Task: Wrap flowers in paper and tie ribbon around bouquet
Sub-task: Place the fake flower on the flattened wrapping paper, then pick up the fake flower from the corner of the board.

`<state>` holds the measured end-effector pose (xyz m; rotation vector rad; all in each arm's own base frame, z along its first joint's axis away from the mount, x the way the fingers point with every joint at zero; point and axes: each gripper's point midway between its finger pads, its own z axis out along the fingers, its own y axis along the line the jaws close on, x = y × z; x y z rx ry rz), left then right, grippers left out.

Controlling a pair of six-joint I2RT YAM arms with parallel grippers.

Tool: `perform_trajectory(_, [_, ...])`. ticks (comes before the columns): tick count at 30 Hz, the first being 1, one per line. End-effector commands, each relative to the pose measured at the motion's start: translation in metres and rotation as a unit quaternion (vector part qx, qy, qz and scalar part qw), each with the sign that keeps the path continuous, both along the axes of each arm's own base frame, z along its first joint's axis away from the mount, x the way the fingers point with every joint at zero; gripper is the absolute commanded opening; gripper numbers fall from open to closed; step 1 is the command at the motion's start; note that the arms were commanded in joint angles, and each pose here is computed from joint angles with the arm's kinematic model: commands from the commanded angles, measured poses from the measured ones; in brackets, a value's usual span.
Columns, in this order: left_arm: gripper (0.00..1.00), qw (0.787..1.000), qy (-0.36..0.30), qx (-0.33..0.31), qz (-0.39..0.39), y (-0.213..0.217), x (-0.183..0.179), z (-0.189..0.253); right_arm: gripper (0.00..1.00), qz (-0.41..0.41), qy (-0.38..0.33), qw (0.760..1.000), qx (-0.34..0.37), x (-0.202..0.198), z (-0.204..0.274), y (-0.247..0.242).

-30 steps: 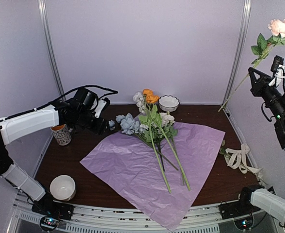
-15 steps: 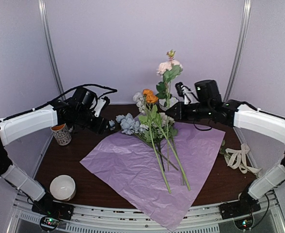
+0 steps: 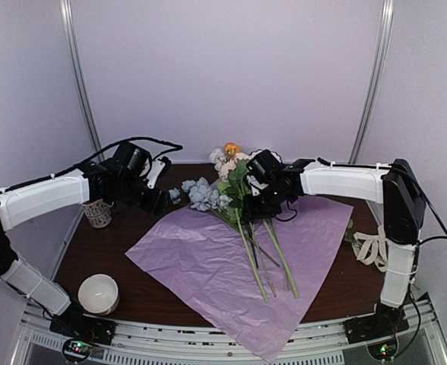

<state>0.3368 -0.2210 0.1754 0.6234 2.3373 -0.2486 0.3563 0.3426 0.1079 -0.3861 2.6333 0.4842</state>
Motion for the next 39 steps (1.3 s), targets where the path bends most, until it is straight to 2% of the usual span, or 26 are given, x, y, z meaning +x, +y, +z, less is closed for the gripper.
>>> perform_trajectory(1, [0.64, 1.0, -0.018, -0.006, -0.005, -0.005, 0.01, 0.006, 0.43, -0.016, -0.03, 0.999, -0.021, 0.014, 0.021, -0.007])
perform_trajectory(7, [0.64, 1.0, -0.012, 0.002, -0.008, -0.007, 0.012, -0.001, 0.46, -0.004, -0.057, 0.996, 0.063, 0.009, 0.088, -0.015])
perform_trajectory(9, [0.64, 1.0, -0.013, 0.004, -0.008, -0.006, 0.013, -0.001, 0.46, -0.026, -0.082, 0.994, 0.072, 0.014, 0.111, -0.043])
perform_trajectory(13, [0.64, 1.0, -0.014, 0.009, -0.012, -0.007, 0.014, -0.001, 0.48, -0.113, -0.11, 0.986, 0.046, 0.028, 0.127, -0.14])
perform_trajectory(16, [0.64, 1.0, -0.015, 0.013, -0.013, -0.008, 0.017, 0.0, 0.51, -0.19, -0.075, 0.979, -0.009, 0.034, 0.091, -0.229])
perform_trajectory(17, [0.64, 1.0, -0.015, 0.013, -0.014, -0.009, 0.018, 0.001, 0.52, -0.232, -0.048, 0.97, -0.049, 0.032, 0.074, -0.271])
perform_trajectory(19, [0.64, 1.0, -0.016, 0.011, -0.017, -0.011, 0.019, 0.003, 0.51, -0.274, 0.009, 0.957, -0.092, 0.027, 0.043, -0.325])
perform_trajectory(23, [0.64, 1.0, -0.016, 0.013, -0.018, -0.011, 0.02, 0.003, 0.47, -0.3, 0.087, 0.94, -0.136, 0.027, 0.0, -0.379])
perform_trajectory(26, [0.64, 1.0, -0.014, 0.016, -0.018, -0.011, 0.02, 0.002, 0.48, -0.272, 0.141, 0.938, -0.163, 0.03, -0.026, -0.384])
perform_trajectory(30, [0.64, 1.0, -0.015, 0.019, -0.015, -0.009, 0.02, 0.004, 0.48, -0.234, 0.186, 0.942, -0.152, 0.031, -0.053, -0.372])
perform_trajectory(36, [0.64, 0.999, -0.016, 0.027, -0.015, -0.008, 0.022, 0.003, 0.47, -0.143, 0.167, 0.968, -0.124, 0.025, -0.049, -0.323])
perform_trajectory(39, [0.64, 0.999, -0.015, 0.027, -0.016, -0.01, 0.024, 0.003, 0.48, -0.104, 0.165, 0.973, -0.124, 0.022, -0.048, -0.296])
